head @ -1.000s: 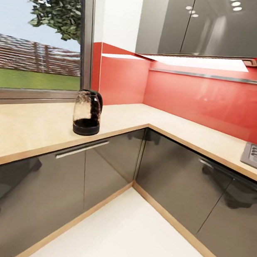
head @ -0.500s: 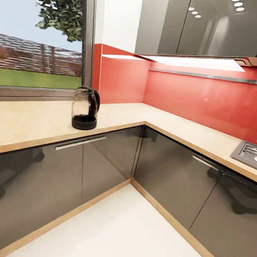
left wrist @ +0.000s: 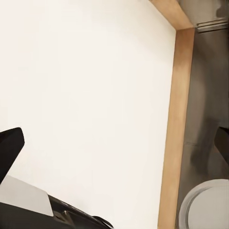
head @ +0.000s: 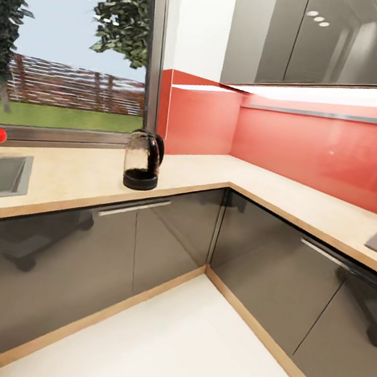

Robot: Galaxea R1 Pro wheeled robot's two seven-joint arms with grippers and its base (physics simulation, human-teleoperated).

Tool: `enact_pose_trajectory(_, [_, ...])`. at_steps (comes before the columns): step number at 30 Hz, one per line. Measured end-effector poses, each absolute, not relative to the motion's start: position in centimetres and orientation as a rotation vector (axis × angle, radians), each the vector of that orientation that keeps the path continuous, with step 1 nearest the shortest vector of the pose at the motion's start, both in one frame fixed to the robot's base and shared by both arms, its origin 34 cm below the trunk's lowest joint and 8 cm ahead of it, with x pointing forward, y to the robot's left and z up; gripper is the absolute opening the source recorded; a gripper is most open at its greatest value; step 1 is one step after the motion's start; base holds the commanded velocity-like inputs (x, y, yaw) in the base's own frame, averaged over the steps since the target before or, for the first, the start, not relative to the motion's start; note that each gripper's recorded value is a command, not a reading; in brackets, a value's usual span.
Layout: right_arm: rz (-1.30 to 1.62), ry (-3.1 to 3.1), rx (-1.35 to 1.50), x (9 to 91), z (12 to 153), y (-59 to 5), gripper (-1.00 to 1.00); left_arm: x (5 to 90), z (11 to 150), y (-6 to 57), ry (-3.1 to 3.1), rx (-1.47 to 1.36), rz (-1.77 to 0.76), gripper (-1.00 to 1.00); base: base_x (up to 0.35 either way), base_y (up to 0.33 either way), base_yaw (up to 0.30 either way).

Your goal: Set up a coffee station on the kitchen countertop: keep the coffee maker on the countertop, move the bottle of coffee from the kitchen shelf to the counter next to the coffee maker, place a paper coffee filter on top of the coffee maker, put the saucer next to the coffee maker with the coffee cup on the saucer, and place the electric kettle next to the coffee maker.

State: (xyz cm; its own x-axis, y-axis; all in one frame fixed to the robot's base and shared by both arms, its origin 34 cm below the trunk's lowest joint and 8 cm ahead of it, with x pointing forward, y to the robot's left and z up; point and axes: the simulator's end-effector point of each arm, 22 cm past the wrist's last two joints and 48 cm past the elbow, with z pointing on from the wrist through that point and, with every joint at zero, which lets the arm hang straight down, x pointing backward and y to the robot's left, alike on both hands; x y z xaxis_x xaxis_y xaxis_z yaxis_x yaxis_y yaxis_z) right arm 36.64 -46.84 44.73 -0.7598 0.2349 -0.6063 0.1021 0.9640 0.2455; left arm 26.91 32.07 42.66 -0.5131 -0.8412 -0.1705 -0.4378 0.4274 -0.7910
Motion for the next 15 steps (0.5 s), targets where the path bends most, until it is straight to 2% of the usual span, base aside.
enact_pose_trajectory(3, [0.259,2.435,0.235,36.62,44.71,-46.81,1.00,26.91,42.66,32.07,2.125,-1.075,-0.944,1.00,0.000,-0.304,0.239])
enact_pose_trajectory(10, [0.263,2.438,0.231,36.57,44.65,-46.66,1.00,26.91,42.66,32.07,2.125,-1.075,-0.944,1.00,0.000,-0.307,0.132])
enact_pose_trajectory(15, [0.265,2.438,0.231,36.56,44.57,-46.47,1.00,26.92,42.67,32.08,2.125,-1.075,-0.944,1.00,0.000,-0.142,0.249])
